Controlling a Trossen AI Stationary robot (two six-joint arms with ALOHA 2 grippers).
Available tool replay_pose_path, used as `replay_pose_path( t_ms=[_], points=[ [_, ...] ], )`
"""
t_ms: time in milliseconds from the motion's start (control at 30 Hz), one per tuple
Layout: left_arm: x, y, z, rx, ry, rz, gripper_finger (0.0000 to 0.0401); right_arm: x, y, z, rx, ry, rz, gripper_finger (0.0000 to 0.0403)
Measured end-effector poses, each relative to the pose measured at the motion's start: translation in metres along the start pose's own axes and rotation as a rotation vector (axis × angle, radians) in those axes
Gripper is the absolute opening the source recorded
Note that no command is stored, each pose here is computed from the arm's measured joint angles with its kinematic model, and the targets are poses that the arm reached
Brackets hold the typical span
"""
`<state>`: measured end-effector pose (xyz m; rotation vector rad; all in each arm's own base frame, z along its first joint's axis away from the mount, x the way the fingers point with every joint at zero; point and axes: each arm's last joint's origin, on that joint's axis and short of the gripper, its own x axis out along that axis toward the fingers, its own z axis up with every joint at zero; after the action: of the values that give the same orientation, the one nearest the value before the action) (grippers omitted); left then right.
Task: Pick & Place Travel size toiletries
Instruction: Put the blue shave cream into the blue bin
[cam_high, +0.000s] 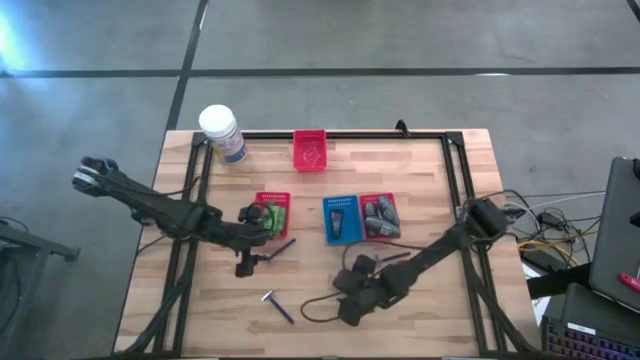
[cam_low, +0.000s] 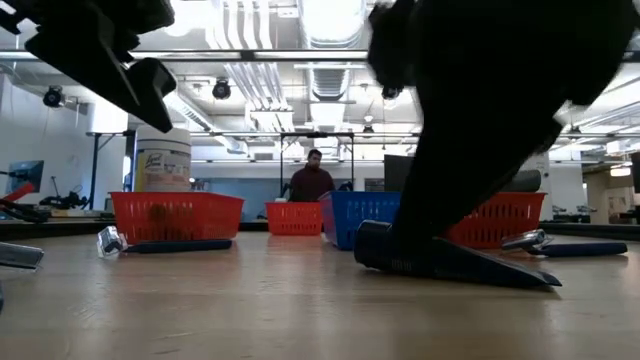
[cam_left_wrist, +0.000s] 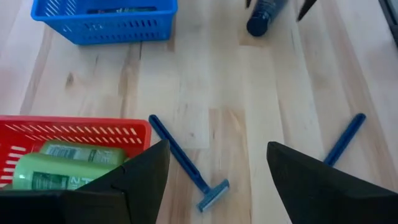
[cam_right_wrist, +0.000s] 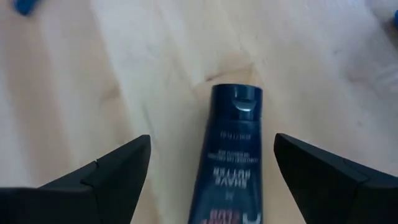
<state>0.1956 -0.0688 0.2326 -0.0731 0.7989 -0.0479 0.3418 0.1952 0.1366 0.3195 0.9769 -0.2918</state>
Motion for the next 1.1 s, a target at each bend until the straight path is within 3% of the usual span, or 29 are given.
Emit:
replay_pose_path(
  t_ms=[167,267,567,733,900,1033,1100],
  points=[
    [-0.005,0.0,-0.004,0.007,0.001,-0.021,0.0273,0.02,-0.006,0.014,0.042,0.078,-0.021,0.0335],
    [-0.009,-0.001,-0.006,0.012,0.001,-0.03,0.0273,0.023,-0.012,0.023,0.065,0.141,0.015,0.0308],
    [-0.013,-0.001,-0.01,0.036,0.029,-0.026,0.0273,0.012,-0.039,0.041,0.055,0.24,-0.012,0.0129],
    [-0.013,0.0,-0.01,0.047,0.025,-0.01,0.0273,-0.03,-0.056,0.078,0.245,0.131,0.035,0.0058],
    [-0.013,0.001,-0.009,0.05,0.012,0.032,0.0273,-0.081,-0.108,0.12,0.547,-0.022,-0.037,0.006],
    [-0.012,0.002,-0.011,0.052,0.013,0.044,0.0273,-0.075,-0.163,0.136,0.704,-0.041,-0.145,0.0081],
    [-0.01,0.002,-0.013,0.05,0.021,0.047,0.0273,-0.063,-0.18,0.142,0.722,-0.019,-0.136,0.0095]
  ],
)
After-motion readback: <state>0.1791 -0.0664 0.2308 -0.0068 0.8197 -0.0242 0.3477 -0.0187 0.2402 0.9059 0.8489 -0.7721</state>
